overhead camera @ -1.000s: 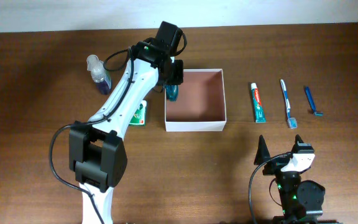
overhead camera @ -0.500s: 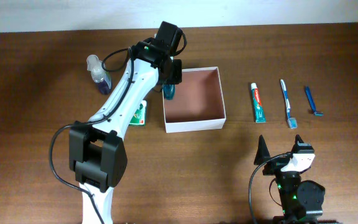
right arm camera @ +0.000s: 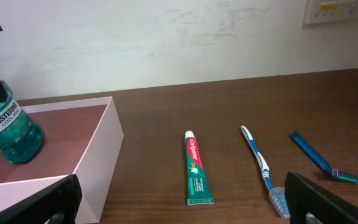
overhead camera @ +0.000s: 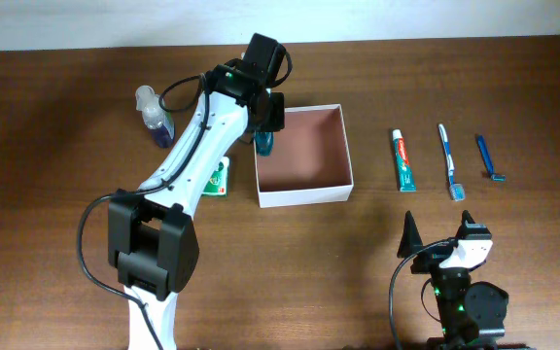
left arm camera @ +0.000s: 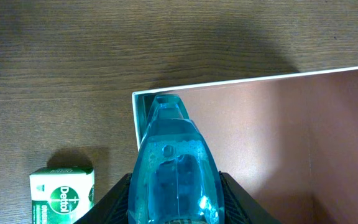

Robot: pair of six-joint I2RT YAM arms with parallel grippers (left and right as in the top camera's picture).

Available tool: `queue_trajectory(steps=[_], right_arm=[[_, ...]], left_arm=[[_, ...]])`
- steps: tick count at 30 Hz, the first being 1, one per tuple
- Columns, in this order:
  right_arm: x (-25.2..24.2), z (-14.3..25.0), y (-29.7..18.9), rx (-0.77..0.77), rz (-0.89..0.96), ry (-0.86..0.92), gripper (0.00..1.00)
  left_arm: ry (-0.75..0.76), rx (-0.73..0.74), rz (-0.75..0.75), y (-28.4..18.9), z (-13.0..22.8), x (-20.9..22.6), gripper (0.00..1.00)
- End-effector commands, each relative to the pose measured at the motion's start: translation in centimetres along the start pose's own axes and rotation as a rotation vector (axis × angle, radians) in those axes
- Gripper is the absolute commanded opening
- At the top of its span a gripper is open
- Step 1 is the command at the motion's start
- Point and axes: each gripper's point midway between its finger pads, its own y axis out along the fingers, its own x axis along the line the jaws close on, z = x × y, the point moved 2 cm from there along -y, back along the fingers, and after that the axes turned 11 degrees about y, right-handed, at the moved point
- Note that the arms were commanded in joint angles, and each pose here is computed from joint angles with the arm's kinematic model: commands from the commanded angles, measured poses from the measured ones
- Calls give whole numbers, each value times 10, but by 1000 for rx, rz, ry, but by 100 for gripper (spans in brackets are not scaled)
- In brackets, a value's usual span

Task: Pack container
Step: 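Lower the Listerine bottle into the box's left corner and release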

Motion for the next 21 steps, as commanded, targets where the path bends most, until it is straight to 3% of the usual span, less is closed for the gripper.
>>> queue_trajectory(steps=[1,4,21], right_arm=[[-2,2,0,0,3,0,98],[-2,2,0,0,3,0,98],[-2,2,0,0,3,0,98]], left_arm=[[-13,-31,-18,-7,-8,3,34],[-13,-32,-17,-7,-8,3,41],[4,-46,-15,-7,-11,3,49]])
